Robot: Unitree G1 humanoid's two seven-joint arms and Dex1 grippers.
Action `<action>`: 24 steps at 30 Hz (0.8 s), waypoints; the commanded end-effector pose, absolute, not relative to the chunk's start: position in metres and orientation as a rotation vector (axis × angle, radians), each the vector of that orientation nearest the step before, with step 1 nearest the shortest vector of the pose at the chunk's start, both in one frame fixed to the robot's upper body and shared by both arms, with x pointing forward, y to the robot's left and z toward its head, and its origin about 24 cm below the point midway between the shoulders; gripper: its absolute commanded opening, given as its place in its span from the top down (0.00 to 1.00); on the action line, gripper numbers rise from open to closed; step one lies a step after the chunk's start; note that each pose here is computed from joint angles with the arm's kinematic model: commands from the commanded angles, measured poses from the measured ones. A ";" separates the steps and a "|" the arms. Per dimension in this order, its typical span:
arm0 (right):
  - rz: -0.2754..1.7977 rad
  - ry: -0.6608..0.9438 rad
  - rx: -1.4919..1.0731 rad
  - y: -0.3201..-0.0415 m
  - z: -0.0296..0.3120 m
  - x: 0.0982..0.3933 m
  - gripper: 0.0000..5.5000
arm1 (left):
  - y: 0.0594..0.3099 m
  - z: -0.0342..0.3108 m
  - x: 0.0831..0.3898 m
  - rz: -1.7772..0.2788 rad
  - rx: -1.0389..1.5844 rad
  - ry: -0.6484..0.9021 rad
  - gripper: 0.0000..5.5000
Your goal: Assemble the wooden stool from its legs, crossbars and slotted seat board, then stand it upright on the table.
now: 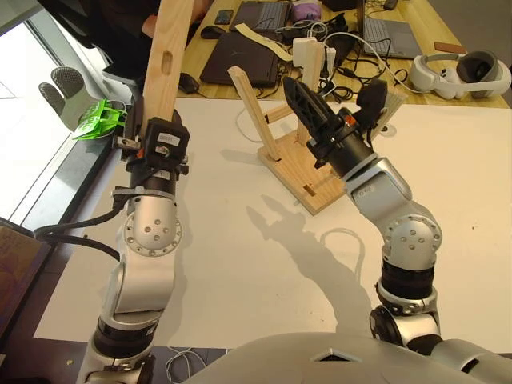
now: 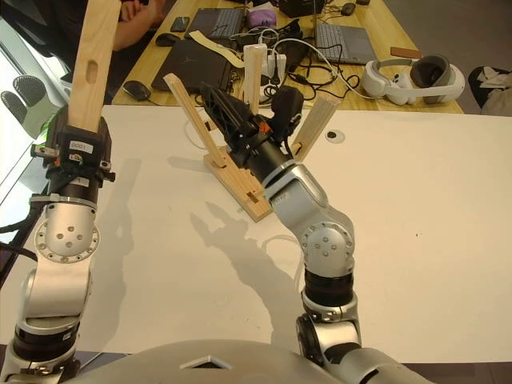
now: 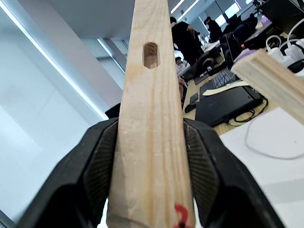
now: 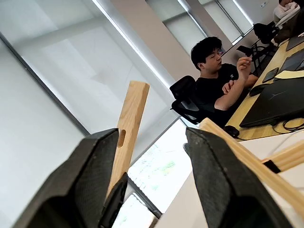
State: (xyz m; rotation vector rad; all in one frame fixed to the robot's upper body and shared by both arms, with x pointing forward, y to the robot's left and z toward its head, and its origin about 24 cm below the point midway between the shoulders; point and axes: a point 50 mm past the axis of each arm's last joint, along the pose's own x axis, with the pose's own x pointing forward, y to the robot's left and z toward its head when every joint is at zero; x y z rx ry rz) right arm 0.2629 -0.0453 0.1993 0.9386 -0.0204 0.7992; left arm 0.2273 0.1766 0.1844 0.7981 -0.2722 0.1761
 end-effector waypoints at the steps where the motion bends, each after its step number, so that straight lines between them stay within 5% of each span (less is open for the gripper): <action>1: 0.871 0.008 1.063 -0.027 0.213 0.263 0.52 | 0.158 0.196 0.234 0.112 0.897 -0.411 0.63; 12: 1.010 0.062 1.462 -0.010 0.242 0.260 0.52 | 0.120 0.188 0.247 -0.068 1.090 -0.580 0.63; 21: 1.043 0.054 1.511 -0.006 0.254 0.258 0.26 | 0.113 0.184 0.248 -0.102 1.141 -0.610 0.63; 24: 1.022 0.058 1.507 -0.003 0.255 0.263 0.24 | 0.110 0.183 0.246 -0.115 1.159 -0.621 0.63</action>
